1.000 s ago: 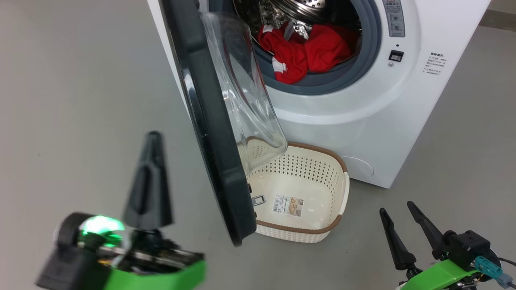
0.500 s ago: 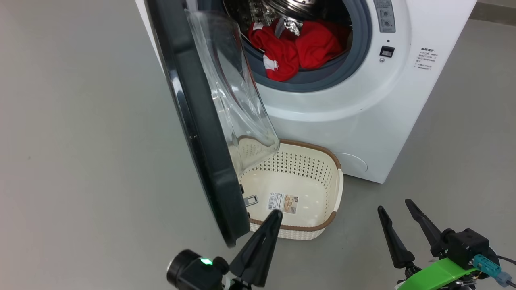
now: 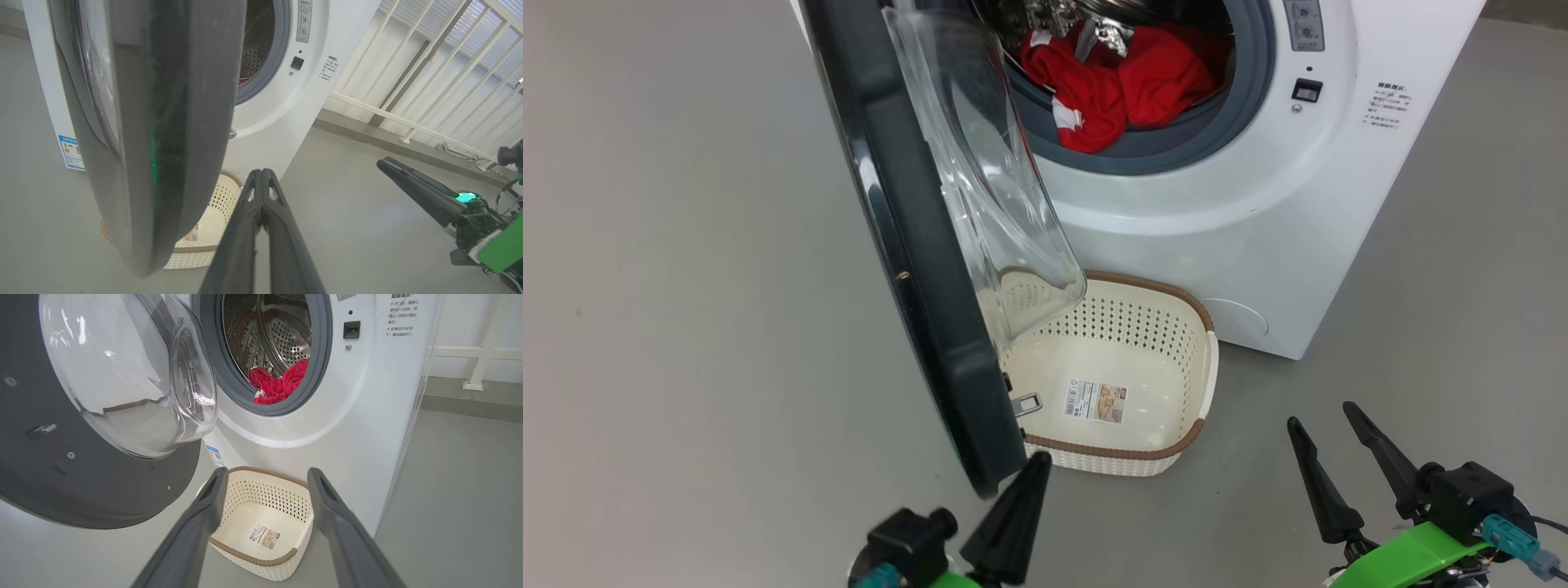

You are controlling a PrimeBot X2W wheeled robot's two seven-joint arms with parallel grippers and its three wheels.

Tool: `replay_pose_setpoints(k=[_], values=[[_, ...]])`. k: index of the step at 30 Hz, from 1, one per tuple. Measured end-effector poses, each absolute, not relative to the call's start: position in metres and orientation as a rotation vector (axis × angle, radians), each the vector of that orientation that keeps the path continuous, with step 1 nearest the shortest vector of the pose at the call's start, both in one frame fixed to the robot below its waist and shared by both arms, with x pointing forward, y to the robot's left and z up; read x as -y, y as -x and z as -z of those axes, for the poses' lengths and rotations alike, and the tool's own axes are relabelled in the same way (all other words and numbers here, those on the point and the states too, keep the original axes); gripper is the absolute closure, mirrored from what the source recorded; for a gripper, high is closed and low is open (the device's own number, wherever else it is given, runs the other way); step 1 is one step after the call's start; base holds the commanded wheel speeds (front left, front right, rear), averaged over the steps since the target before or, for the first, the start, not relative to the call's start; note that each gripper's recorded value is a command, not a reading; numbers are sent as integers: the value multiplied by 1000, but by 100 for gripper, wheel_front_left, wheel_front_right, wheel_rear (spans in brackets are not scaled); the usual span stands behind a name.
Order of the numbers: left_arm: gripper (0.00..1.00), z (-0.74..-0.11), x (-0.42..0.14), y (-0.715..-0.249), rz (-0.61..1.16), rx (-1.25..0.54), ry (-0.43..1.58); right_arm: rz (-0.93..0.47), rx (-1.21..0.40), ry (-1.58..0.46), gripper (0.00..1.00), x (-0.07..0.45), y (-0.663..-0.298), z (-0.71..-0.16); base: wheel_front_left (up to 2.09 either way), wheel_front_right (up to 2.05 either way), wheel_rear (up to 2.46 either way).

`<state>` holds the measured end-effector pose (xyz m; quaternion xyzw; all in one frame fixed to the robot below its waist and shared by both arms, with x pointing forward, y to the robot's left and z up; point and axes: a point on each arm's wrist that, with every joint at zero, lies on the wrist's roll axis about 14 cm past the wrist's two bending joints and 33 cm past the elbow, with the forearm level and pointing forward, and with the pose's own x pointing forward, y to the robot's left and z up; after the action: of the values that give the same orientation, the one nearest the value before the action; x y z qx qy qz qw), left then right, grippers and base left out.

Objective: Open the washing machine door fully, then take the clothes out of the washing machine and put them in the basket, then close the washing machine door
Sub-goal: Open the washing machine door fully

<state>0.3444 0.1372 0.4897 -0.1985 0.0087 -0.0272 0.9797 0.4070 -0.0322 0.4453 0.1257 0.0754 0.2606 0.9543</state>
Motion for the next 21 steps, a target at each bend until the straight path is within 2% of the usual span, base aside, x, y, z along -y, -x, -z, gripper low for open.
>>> replay_pose_setpoints(k=[21], values=[[100,-502,-177,-348,-80,38,422,-551,-142,-258,0,25,-415,-448,0,0,0]])
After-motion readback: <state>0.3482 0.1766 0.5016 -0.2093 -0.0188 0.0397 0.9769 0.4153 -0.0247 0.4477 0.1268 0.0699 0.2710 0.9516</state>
